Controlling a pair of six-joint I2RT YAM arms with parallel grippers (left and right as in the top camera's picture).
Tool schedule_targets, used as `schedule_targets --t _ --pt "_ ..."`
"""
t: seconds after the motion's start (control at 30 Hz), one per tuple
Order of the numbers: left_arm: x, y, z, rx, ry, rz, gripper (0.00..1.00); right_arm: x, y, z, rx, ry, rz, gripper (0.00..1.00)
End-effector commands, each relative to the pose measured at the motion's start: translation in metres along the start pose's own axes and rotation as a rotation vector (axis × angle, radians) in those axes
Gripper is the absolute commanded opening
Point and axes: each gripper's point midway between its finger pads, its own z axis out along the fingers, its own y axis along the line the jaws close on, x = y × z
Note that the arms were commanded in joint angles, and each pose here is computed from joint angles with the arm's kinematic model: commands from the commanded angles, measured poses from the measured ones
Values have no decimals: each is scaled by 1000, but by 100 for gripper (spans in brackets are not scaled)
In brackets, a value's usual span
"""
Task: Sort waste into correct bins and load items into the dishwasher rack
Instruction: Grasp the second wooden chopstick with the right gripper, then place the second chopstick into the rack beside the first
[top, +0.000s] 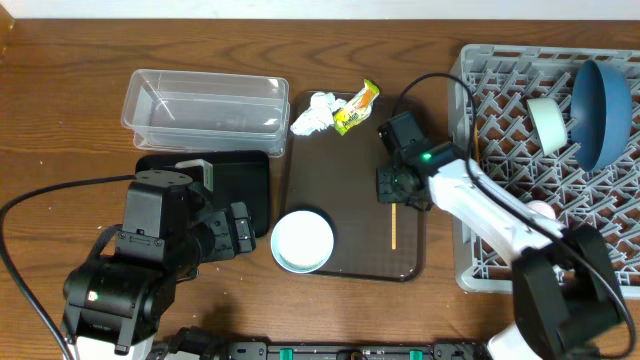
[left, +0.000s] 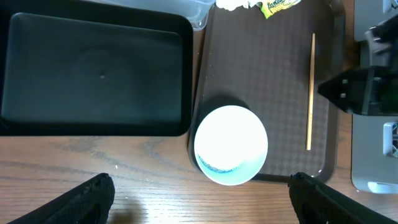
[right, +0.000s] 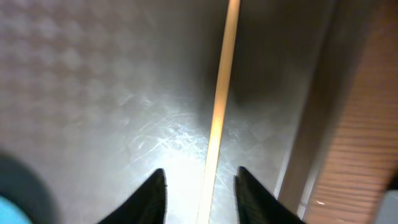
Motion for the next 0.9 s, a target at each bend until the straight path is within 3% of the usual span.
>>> schedule_targets --t 0.0,0.2,0.43,0.6,0.67,0.87 --pt "-4 0 -4 -3 -18 0 92 15 0 20 35 61 64 30" --pt "-4 0 -4 -3 -18 0 92 18 -7 28 66 80 108 23" --pt "-4 0 -4 -3 -18 0 92 30 -11 38 94 106 114 24" --pt "-4 0 -4 -3 -18 0 92 27 -14 41 97 91 122 7" --pt "-4 0 -4 -3 -18 0 92 22 -13 37 80 77 124 1" --pt "-4 0 -4 -3 -18 0 92 -12 -4 -18 -2 -82 -3 1"
